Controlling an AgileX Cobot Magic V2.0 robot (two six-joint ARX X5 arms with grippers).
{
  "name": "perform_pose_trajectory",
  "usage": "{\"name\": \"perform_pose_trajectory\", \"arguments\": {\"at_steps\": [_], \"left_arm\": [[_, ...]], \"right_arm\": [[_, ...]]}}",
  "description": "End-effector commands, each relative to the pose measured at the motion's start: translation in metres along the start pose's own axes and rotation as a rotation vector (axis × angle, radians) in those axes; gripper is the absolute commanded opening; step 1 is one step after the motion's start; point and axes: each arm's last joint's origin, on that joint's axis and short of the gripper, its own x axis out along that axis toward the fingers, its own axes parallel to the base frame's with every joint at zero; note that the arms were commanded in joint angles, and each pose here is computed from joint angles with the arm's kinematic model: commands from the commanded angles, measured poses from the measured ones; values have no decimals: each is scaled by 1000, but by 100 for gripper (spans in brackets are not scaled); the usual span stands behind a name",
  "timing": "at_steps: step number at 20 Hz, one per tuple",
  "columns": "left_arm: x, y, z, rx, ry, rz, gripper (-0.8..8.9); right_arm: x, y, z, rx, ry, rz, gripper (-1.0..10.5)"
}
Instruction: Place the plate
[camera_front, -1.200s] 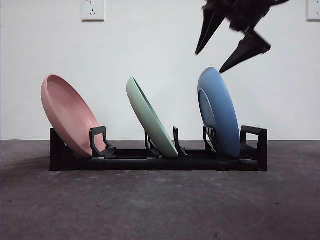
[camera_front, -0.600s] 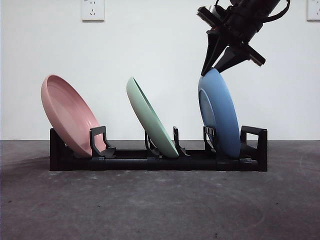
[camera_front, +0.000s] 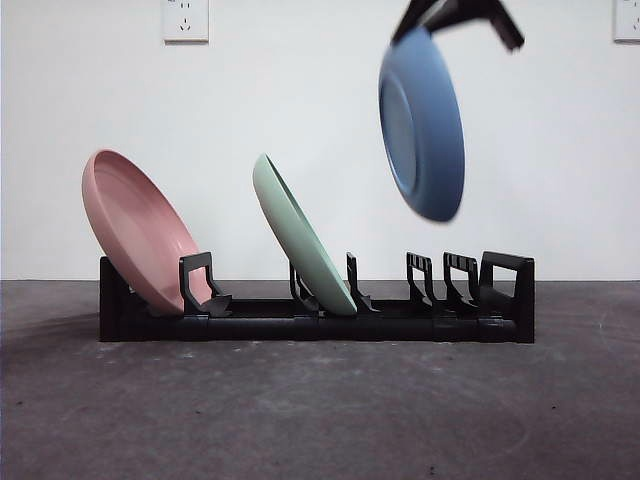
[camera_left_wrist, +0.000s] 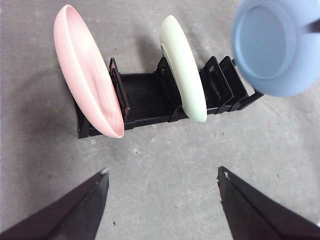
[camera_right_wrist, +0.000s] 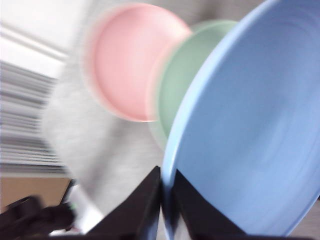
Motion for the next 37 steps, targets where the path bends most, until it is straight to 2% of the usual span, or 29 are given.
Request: {"name": "perform_pose_trajectory", "arguments": {"at_steps": [1, 4, 8, 10, 12, 14, 16, 21, 26, 33, 37], "left_arm": [[-2, -2, 4, 20, -16, -7, 349], [-2, -2, 5, 28, -19, -7, 349], [-2, -2, 5, 31, -18, -7, 349], [-2, -2, 5, 31, -18, -7, 349], [-2, -2, 5, 31, -18, -7, 349], [-2, -2, 5, 31, -18, -7, 349], [-2, -2, 5, 32, -18, -7, 349], [-2, -2, 5, 31, -18, -7, 349], [-2, -2, 5, 32, -18, -7, 349], [-2, -2, 5, 46, -18, -7, 349], [-2, -2, 5, 51, -18, -7, 348]], "right_arm": [[-12, 25, -6, -95, -5, 29, 14], [-22, 61, -31, -261, 70, 45, 14], [-21, 109, -65, -460, 158, -125, 14], [-18, 125, -83, -528, 189, -164, 14], [-12, 132, -102, -576, 233, -207, 14], [-4, 133, -124, -622, 272, -242, 14], [2, 129, -143, -658, 255, -239, 14], [29, 109, -186, -642, 154, -191, 14], [79, 83, -227, -703, 210, -228, 14], [128, 62, -262, -766, 233, -266, 14], [160, 59, -271, -789, 271, -272, 14]]}}
